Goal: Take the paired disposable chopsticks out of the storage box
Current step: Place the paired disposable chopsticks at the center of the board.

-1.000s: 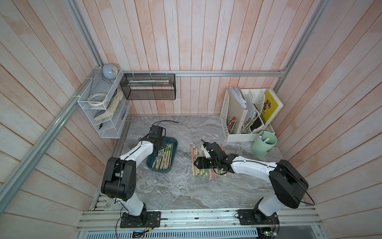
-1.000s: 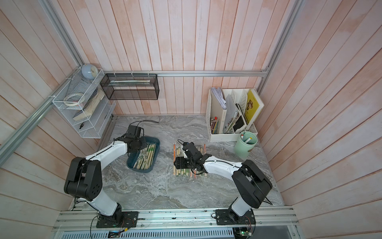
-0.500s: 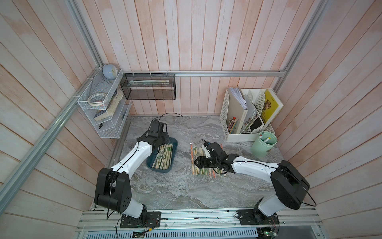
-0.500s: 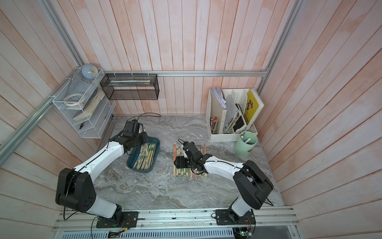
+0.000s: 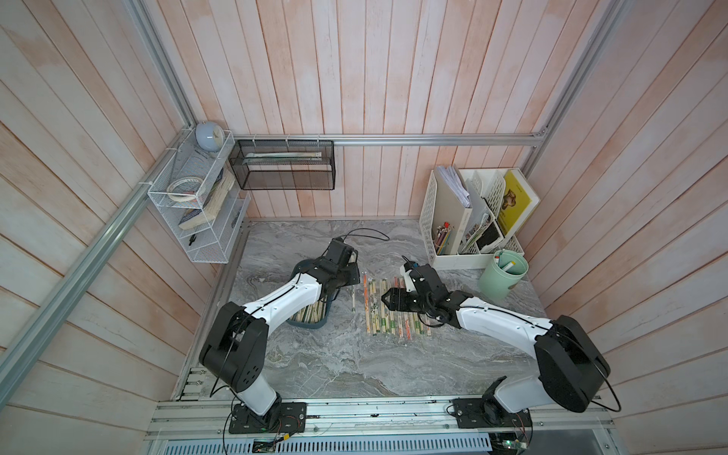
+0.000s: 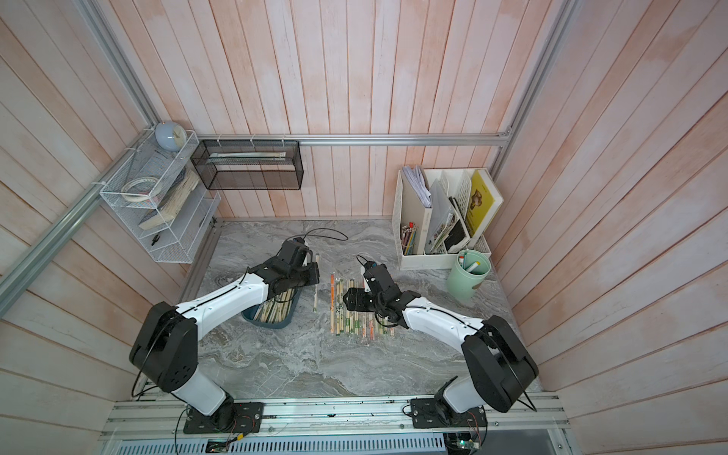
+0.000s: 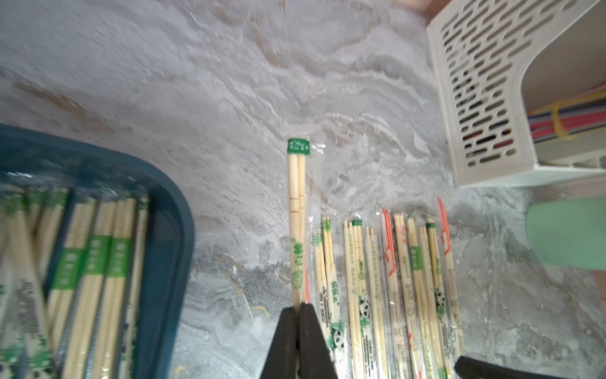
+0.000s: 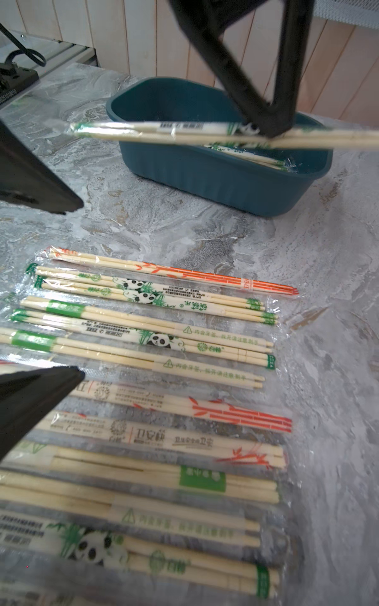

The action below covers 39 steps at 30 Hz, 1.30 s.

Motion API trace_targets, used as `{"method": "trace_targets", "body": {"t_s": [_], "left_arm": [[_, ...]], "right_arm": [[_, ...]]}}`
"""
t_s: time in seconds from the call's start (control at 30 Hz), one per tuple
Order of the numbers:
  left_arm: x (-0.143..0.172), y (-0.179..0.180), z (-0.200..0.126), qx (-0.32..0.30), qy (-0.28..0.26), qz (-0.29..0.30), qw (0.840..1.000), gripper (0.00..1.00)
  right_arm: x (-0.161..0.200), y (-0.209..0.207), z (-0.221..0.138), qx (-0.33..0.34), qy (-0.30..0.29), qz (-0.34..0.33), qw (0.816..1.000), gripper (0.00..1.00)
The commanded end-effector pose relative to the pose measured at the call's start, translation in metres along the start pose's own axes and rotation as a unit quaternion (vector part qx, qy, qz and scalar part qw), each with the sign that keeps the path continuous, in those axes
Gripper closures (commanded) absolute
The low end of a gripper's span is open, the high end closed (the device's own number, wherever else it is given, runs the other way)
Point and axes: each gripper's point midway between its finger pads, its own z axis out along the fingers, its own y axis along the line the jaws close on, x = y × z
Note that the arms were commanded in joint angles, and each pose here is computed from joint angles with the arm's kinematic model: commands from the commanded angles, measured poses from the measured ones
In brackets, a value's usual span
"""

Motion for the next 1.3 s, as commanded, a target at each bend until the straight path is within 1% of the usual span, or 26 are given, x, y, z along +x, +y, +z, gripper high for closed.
{"method": "trace_targets", "body": {"t_s": [0.0,0.33,0.6,0.77,1.2,1.23,1.27], "left_arm": [[-0.003,-0.007,0.01,0.003,-0.011,-0.025,1.0,1.0],[0.035,0.001,0.044,0.01,0.026,-0.053,0.998,1.0],[0.05,0.009,0.058,0.002,0.041,-0.043,0.998,1.0],[0.058,0.01,0.065,0.003,0.053,-0.04,0.998,1.0],[0.074,0.015,0.069,-0.004,0.069,-0.025,0.997,1.0],[0.075,0.015,0.069,-0.003,0.071,-0.024,0.997,0.99],[0.077,0.015,0.07,0.0,0.074,-0.022,0.997,0.96]], "right_arm": [[0.007,-0.012,-0.006,0.019,0.004,0.005,1.0,0.24],[0.027,-0.018,-0.006,0.013,0.023,0.019,0.999,0.24],[0.028,-0.015,-0.004,0.007,0.027,0.018,0.999,0.24],[0.026,-0.012,-0.004,0.004,0.026,0.017,1.0,0.24],[0.03,-0.014,0.0,0.007,0.031,0.016,0.999,0.24],[0.03,-0.014,0.0,0.006,0.031,0.016,0.999,0.24],[0.029,-0.014,0.0,0.005,0.03,0.016,0.999,0.24]]}}
